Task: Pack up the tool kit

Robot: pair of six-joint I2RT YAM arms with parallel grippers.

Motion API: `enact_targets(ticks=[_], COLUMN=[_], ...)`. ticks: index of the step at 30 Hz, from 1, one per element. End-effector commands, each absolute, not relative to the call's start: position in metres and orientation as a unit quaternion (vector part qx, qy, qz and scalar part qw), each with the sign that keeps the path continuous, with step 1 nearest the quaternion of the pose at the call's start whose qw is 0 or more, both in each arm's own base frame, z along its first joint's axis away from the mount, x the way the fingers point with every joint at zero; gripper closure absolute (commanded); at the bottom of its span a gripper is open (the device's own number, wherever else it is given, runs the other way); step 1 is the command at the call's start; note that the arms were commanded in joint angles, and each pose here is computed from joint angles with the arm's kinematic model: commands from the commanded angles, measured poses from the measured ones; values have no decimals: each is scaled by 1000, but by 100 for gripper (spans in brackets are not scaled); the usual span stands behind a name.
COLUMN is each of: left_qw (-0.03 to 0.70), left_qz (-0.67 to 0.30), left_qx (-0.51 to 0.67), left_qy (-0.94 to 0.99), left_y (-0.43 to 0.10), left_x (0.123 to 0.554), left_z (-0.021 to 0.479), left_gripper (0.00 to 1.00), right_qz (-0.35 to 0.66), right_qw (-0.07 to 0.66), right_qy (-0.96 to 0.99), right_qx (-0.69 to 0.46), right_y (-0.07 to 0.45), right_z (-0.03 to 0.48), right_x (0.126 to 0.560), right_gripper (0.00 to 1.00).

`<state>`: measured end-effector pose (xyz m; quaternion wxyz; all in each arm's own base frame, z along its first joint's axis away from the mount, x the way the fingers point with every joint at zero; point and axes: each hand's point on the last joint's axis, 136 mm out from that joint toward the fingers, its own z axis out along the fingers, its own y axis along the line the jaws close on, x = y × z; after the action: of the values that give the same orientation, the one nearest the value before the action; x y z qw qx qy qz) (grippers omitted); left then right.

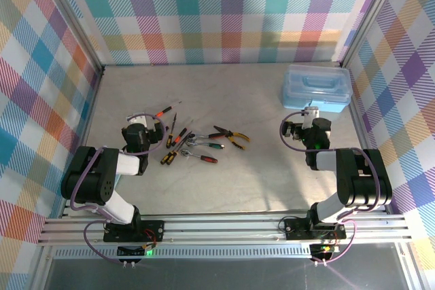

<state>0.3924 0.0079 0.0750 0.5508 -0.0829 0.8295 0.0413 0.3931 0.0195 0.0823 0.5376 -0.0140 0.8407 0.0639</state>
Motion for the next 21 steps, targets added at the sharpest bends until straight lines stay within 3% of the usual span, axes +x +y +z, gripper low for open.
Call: enact_targets(ticks=[1, 11, 15, 21], left_qw=[564, 558, 526, 480], left_qz=[38, 64, 104, 57], left_qx=[-77, -88, -90, -73], left_qy=[821, 823, 839, 872], left_y=[5, 9, 7, -13], left_x=[397, 396, 399, 403], left_z=[84, 97, 147, 200], left_gripper=[0, 0, 0, 0], right_qz=[73, 52, 17, 11], right_qw=[547, 549, 545, 511], right_qy=[833, 834, 837, 851], right_qx=[-23, -1, 31, 118], right_y=[25, 16, -1, -46], right_z=[91, 105, 160, 206], right_x=[399, 398, 392, 416], right_gripper=[1, 1, 1, 1])
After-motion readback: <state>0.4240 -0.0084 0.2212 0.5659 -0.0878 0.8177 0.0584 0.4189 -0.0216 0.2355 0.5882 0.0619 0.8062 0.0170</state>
